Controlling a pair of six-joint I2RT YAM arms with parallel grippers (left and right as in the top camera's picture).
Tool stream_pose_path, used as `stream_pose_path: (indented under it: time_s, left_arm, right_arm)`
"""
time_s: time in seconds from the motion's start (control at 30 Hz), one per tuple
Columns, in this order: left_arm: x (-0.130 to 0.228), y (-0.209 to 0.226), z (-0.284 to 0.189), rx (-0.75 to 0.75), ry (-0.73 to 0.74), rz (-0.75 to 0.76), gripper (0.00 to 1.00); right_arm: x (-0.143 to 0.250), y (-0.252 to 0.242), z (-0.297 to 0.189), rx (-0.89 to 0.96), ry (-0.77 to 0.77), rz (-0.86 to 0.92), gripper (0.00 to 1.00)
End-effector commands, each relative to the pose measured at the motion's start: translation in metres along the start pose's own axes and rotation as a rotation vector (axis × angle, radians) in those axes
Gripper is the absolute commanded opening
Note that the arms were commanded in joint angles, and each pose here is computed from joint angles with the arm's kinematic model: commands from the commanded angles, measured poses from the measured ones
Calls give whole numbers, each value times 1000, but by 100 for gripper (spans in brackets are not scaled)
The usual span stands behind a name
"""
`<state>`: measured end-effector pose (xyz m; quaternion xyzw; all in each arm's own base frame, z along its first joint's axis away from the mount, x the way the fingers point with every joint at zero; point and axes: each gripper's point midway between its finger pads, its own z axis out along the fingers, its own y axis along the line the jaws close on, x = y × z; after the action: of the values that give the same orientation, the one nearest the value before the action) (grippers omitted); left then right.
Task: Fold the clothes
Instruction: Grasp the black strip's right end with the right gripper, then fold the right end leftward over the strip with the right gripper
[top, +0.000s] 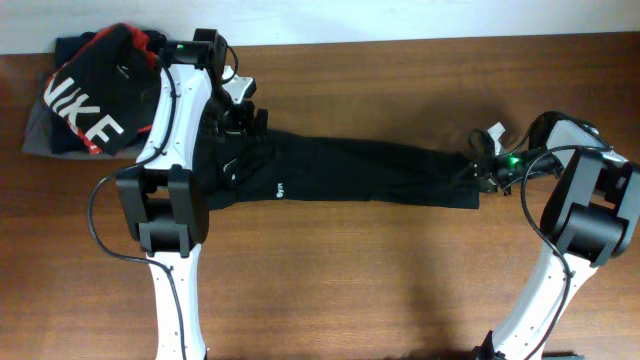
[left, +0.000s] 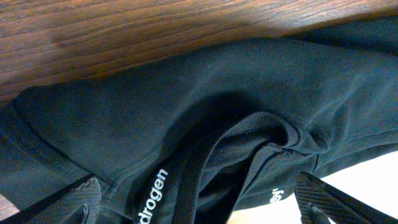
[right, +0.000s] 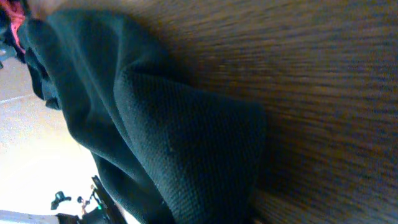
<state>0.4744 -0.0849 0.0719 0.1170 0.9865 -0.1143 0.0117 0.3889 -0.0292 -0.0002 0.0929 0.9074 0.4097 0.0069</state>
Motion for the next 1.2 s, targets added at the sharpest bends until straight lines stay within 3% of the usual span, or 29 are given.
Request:
stream_pose_path:
  time_s: [0.0,0.27,0.53,0.77,1.17]
  left_arm:
    - [1,-2,9,17,17,11,99]
    - [0,-2,9,16,10,12,99]
    - [-5,-1,9,13,-10,17,99]
    - [-7,-1,9,12,-18,19,99]
    - [-8,-1,9,12,-19,19,99]
  right_arm:
    - [0,-53,-8,232,30,126,4]
    - [-14,-59,-86,516,-72,214,4]
    - [-15,-43,-128,728,-163,249,4]
    - [-18,5,-122,739,-178,138,4]
    - [-13,57,-62,747,-86,16,4]
